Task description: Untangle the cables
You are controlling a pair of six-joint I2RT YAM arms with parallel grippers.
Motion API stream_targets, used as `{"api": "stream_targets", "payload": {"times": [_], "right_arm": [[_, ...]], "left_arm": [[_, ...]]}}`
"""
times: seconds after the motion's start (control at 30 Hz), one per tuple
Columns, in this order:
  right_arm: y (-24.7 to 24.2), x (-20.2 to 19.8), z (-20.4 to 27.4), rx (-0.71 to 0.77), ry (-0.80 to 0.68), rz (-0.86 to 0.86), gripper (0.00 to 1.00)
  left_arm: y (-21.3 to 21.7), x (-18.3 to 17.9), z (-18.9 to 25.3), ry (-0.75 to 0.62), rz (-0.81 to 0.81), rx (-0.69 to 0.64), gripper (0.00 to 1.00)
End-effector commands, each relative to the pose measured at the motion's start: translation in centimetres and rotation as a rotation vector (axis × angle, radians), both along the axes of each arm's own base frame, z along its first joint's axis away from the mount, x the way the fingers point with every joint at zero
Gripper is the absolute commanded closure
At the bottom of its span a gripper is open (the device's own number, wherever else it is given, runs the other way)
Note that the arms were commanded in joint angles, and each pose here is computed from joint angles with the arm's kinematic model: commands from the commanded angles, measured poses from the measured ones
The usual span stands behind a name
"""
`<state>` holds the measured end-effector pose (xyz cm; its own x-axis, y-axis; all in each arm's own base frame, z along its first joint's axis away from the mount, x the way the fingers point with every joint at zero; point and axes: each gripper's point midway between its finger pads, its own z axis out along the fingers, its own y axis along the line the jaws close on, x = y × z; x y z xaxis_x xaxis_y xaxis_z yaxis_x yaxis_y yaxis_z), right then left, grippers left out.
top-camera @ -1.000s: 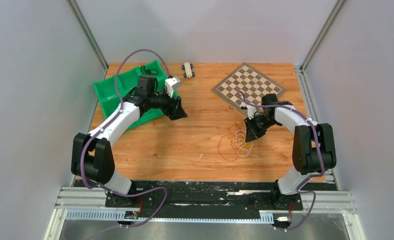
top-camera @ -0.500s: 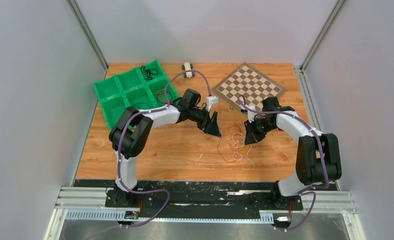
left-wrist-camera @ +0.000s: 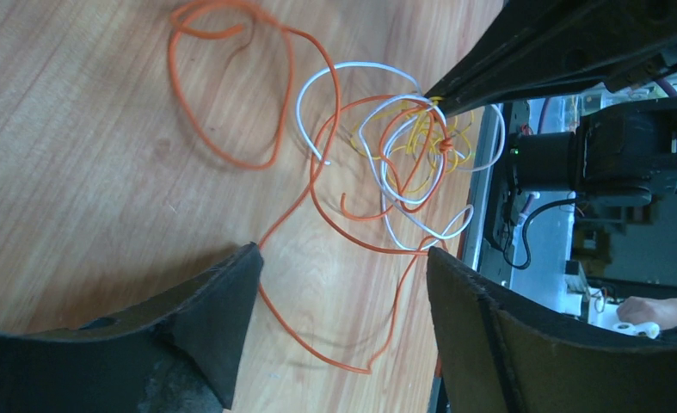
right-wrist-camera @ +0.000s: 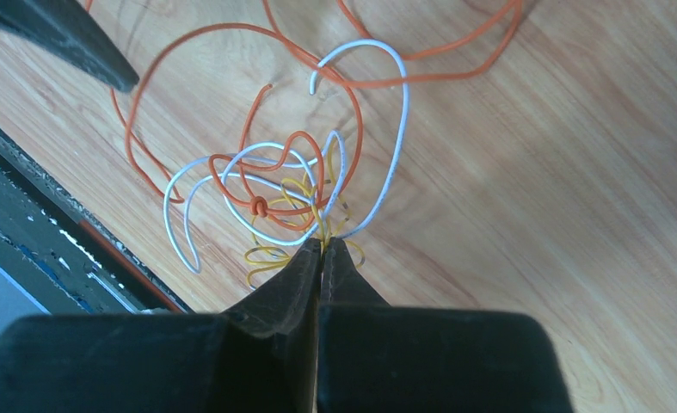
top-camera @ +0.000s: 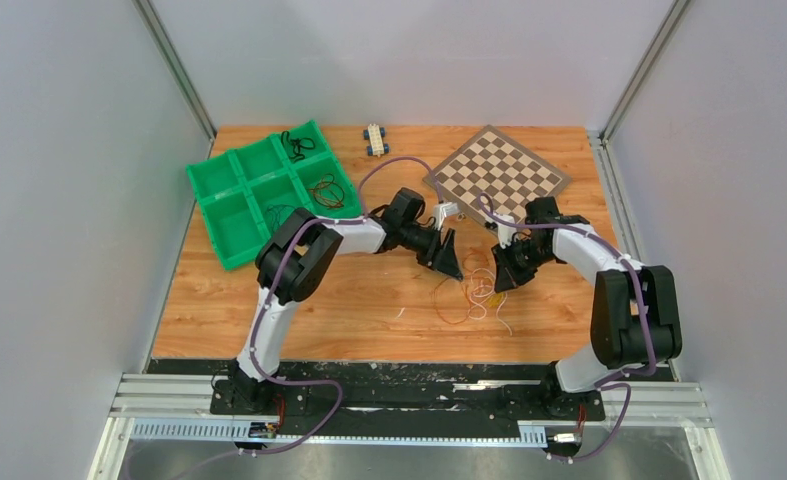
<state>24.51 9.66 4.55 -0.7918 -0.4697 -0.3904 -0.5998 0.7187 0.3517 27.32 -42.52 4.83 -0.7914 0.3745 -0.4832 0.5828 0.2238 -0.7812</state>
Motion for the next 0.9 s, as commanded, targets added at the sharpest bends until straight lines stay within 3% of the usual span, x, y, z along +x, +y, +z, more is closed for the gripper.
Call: {"api": "stream_targets", "payload": {"times": [0.0, 0.27, 0.43, 0.87], "right_arm": [[-0.1, 1.6, 0.4, 0.002, -0.039, -0.02, 1.0], [-0.1, 1.6, 0.4, 0.016, -0.037, -0.015, 1.0], [-0.4, 1.4, 0.3, 0.013, -0.039, -0.013, 1.0], [-0.4, 1.3, 1.0, 0.026, -0.035, -0.023, 1.0]], "left_arm": [[-2.3, -2.1, 1.5, -0.008, -0.066, -0.045, 0.27], [-2.4, -2.5, 1.2, -0.035, -0.042, -0.002, 0.32], [-1.4, -0.4, 2.8, -0.114, 0.049, -0.008, 0.19], [-2.7, 2.4, 2.3, -0.174, 0.112, -0.017, 0.13]]}}
